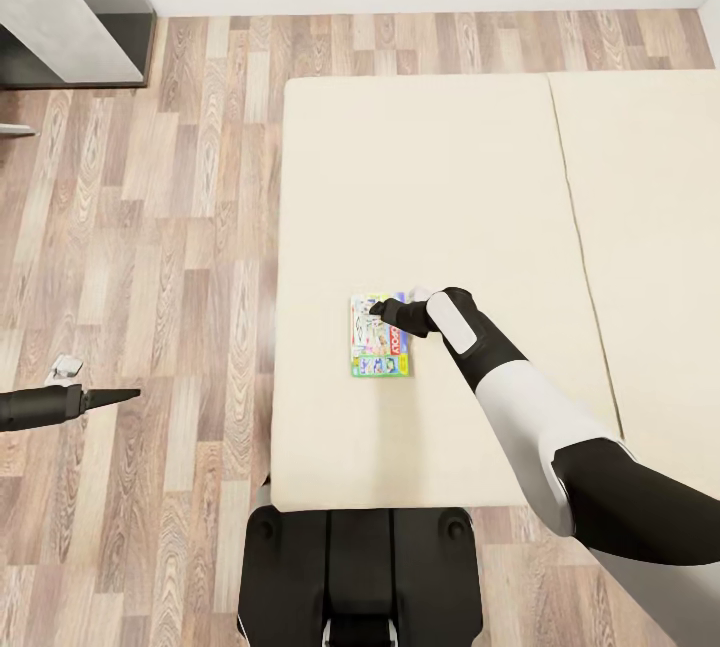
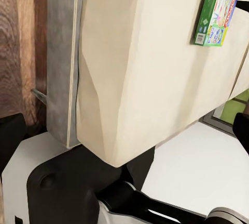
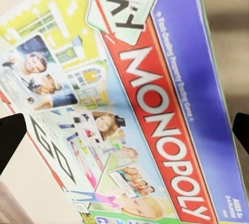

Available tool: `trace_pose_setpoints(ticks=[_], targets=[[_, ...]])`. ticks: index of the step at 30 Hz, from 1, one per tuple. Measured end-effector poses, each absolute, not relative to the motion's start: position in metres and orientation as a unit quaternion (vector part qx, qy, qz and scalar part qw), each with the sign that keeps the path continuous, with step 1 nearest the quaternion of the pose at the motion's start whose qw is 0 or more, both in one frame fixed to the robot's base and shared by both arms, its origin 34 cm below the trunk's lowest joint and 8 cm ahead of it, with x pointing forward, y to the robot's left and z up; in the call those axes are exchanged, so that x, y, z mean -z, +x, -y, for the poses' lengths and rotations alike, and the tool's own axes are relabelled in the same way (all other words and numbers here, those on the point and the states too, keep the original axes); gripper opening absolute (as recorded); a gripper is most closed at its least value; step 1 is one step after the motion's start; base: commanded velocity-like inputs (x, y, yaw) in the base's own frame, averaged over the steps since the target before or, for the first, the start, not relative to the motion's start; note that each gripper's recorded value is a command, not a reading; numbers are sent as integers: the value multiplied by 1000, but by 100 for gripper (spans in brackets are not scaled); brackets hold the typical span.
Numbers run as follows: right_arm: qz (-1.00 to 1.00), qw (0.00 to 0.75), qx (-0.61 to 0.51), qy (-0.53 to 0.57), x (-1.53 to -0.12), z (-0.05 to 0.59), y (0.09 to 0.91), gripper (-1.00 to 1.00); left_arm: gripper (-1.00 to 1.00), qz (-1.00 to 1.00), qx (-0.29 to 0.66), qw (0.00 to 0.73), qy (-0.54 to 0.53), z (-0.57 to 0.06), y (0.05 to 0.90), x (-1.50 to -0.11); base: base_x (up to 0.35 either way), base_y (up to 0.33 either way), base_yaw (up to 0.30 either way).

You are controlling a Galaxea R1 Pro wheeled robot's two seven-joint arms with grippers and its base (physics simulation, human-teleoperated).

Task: Put all the toys in the child's room - the three board games (two on the bed and one on the table), the two jigsaw puzzles on the table, and the tennis ball on the table - inside the toy box on the table in the child's room.

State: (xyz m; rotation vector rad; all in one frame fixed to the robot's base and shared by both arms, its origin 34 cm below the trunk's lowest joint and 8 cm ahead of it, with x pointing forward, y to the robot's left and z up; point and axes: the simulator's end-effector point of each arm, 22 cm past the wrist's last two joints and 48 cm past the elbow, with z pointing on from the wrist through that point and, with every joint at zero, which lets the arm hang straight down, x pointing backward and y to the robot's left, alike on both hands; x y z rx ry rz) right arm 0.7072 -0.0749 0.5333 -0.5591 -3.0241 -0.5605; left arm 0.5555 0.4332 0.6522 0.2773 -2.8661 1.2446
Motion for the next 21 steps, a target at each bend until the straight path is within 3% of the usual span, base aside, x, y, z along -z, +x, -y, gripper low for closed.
trace_pose_setpoints(ticks=[21], targets=[[967, 8, 179, -179, -533, 75, 707, 100, 100, 914, -397, 2, 88, -433, 556, -652, 0, 56, 0]])
